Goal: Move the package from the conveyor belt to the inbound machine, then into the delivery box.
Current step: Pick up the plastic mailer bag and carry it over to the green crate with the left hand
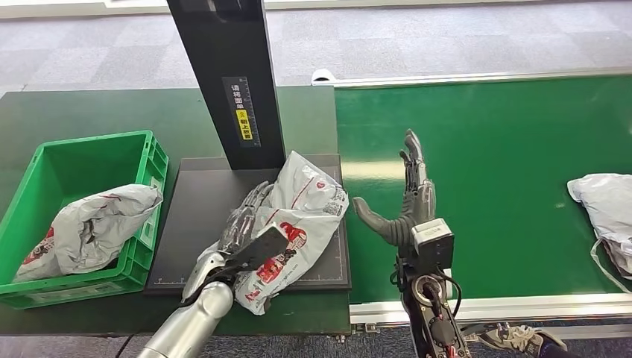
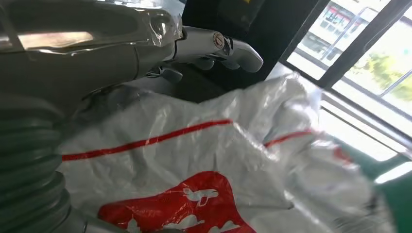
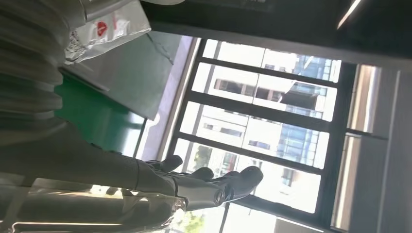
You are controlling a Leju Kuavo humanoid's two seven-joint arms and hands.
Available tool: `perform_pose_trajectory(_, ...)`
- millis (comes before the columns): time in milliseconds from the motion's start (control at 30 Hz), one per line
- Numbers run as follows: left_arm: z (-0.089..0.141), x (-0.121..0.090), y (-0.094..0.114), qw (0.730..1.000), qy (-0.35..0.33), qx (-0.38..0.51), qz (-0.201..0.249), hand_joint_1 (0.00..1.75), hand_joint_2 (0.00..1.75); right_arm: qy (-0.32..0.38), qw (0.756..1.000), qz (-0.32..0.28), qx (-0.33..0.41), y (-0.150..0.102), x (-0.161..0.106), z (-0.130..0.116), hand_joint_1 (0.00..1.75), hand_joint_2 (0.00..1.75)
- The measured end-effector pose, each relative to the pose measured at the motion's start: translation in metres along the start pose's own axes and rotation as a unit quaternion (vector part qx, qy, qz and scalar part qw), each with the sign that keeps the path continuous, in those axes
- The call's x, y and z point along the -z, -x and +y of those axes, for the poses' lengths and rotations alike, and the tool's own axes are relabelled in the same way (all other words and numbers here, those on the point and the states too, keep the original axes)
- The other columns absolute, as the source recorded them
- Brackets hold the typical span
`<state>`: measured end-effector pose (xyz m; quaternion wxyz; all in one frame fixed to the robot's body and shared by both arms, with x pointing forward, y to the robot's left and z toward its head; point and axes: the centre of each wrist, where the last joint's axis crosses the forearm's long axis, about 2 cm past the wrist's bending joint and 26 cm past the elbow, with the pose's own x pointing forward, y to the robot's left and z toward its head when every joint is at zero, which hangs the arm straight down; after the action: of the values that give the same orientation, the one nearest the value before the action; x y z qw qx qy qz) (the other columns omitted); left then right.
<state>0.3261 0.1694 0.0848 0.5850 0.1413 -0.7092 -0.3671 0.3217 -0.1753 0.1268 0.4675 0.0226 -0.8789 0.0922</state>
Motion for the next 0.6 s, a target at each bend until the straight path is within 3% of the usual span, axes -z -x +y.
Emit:
perform_pose_trajectory(267, -0.005, 0.018, -0.002, 0.988, 0.075, 0.125, 0.058, 0.00, 1.75, -0.020, 0.999, 0.049, 0.009, 0.010, -0.016, -0.001, 0.00, 1.75)
perform_pose_trajectory(333, -0.006, 0.020, -0.002, 0.985, 0.091, 0.136, 0.061, 0.08, 1.75, -0.025, 0.998, 0.058, 0.012, 0.012, -0.019, 0.000, 0.00, 1.75)
perform_pose_trajectory(467, -0.009, 0.019, -0.001, 0.983, 0.098, 0.140, 0.060, 1.52, 1.75, -0.030, 0.997, 0.073, 0.015, 0.016, -0.025, 0.003, 0.00, 1.75)
perform_pose_trajectory(600, -0.014, 0.012, 0.002, 0.987, 0.089, 0.126, 0.047, 1.73, 1.75, -0.033, 0.995, 0.090, 0.018, 0.019, -0.034, 0.004, 0.00, 1.75)
